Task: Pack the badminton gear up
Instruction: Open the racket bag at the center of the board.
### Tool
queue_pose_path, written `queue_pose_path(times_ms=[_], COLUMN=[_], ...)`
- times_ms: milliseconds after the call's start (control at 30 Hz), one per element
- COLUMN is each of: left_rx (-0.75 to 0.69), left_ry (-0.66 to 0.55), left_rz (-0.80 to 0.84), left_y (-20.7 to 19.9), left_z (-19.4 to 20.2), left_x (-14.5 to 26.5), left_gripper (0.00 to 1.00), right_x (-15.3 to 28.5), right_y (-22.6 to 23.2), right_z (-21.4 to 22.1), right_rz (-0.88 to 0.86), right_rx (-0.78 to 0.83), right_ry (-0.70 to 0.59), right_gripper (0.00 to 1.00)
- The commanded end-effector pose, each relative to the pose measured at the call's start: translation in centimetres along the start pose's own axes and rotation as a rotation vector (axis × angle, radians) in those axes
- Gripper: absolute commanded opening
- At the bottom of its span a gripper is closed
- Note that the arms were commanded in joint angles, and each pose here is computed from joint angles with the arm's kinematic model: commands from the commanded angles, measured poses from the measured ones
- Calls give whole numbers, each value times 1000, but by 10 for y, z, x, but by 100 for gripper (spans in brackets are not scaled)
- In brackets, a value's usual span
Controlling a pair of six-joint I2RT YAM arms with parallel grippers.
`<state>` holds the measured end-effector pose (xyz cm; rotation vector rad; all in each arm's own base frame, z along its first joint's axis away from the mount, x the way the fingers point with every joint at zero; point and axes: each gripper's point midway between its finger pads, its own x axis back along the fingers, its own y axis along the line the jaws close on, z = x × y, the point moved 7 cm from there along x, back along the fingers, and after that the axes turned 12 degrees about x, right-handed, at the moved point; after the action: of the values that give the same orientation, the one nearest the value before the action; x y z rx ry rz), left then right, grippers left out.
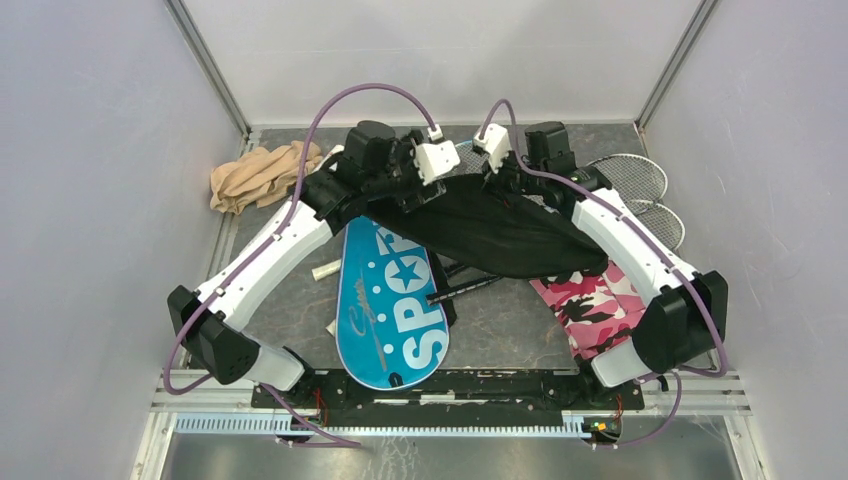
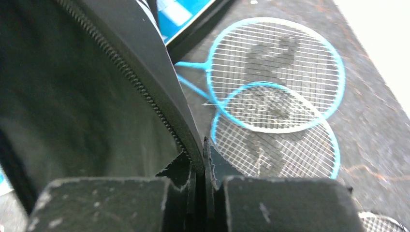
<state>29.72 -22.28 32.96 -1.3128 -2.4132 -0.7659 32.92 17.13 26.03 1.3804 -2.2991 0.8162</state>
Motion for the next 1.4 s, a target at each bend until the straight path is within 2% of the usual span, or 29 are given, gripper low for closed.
queue_pose_path(times_ms=[0,167,300,567,767,933,1067,1167,1367], left_rx=[245,475,637,874,1035,1086,1117,1143,1168], left_ry=[-212,-279,-310,-288,-279,-283,-253,-236,-228], left_rz=[-309,-424,-469,-483,-353,-282,-310,-355,-335], left_y=[42,59,59,48,42,44,47,47,35], left_z=[-51,-73,-74,-38,-13,-10,2,17,35], left_x=[18,24,26,8,-21,-52,-70,-76,-84], left_gripper=[97,100,100,100,100,100,100,98,92], right_x=[24,32,39,52,49,48,50,51,54], right_y=[-37,-43,-49,-52,-37,-28,-25,-22,-19], right_z=[-36,-47,-49,-37,-31,-29,-28,-26,-23], right_rz=[324,412,462,410,334,288,281,271,260], right_rx=[-134,-278,-383,-535,-571,-591,-606,-612,-624], right_ry=[-100,-169,-195,-285,-326,-358,-373,-379,-396], right_gripper=[0,0,0,0,0,0,0,0,0])
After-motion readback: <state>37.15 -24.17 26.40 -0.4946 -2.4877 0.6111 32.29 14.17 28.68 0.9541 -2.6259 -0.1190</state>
